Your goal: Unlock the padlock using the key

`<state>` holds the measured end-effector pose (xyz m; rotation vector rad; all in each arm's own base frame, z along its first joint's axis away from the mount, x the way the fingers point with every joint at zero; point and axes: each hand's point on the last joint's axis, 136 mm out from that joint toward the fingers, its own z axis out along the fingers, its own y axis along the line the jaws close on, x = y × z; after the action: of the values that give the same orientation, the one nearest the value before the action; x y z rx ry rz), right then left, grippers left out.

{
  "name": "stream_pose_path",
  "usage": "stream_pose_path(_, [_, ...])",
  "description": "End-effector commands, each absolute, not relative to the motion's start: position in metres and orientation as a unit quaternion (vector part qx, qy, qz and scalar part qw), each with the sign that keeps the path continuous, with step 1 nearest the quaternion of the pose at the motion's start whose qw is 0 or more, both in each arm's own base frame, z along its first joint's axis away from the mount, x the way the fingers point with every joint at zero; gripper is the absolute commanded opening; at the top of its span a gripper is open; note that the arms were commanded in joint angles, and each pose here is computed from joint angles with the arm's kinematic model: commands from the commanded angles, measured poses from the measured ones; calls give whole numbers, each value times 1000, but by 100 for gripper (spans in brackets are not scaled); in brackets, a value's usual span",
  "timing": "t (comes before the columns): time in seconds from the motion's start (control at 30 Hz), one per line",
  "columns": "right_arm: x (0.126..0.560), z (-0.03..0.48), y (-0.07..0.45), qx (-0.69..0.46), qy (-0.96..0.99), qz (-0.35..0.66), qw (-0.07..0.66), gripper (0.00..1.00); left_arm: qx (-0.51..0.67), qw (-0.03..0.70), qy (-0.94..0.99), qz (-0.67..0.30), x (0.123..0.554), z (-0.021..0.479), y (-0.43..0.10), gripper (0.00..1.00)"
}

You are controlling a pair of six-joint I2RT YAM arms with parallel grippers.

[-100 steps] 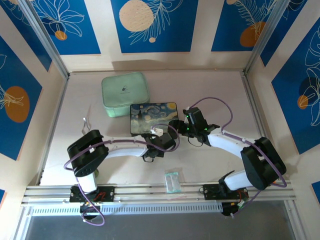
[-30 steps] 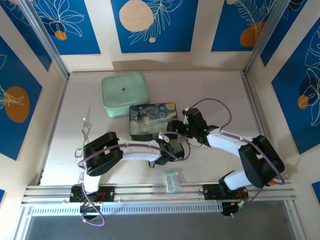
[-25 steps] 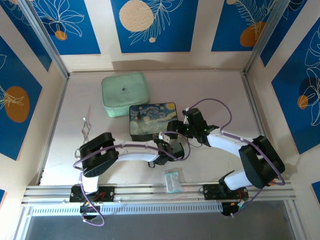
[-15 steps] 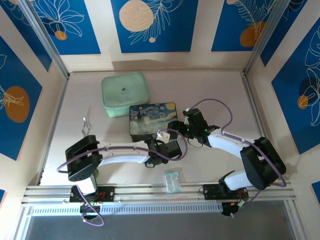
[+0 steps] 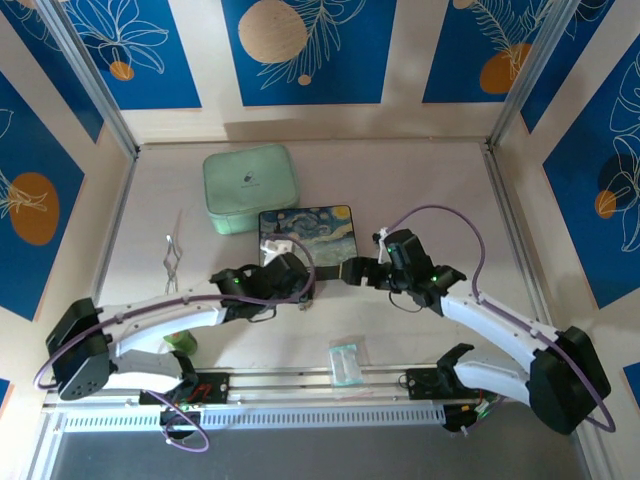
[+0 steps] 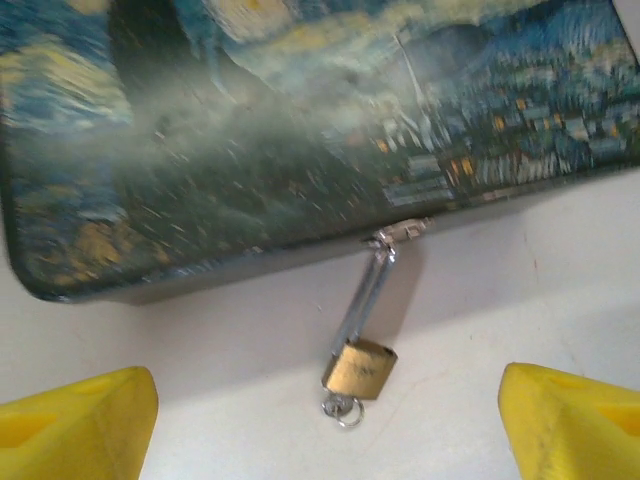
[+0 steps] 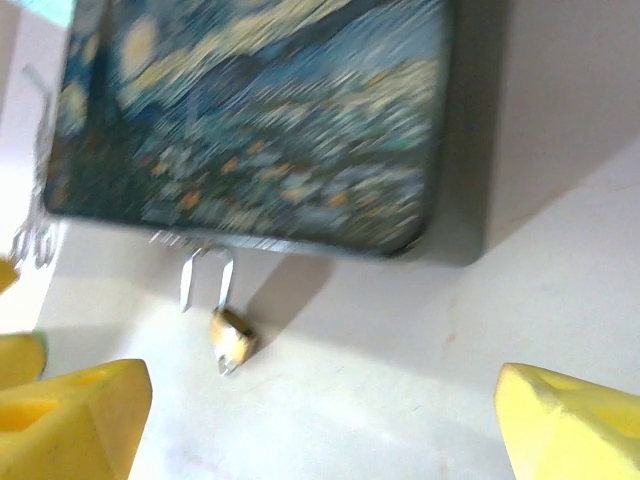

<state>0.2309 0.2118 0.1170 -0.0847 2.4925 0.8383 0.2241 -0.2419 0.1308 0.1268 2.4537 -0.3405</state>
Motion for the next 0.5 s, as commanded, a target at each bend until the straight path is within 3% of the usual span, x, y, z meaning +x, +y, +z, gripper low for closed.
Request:
stream_pose_path(0.0, [205,106,231,-72,920,311,228,88,69,339,928,-141,234,141,-240,86])
stream_pose_path(0.27, [203,72,283,-100,930,289,203,81,129,377,911,-104,278,168,-224,89])
stream_pose_path(0.47, [207,55,312,-116,931,286,194,71,121,381,913,-81,288,172,-209,89])
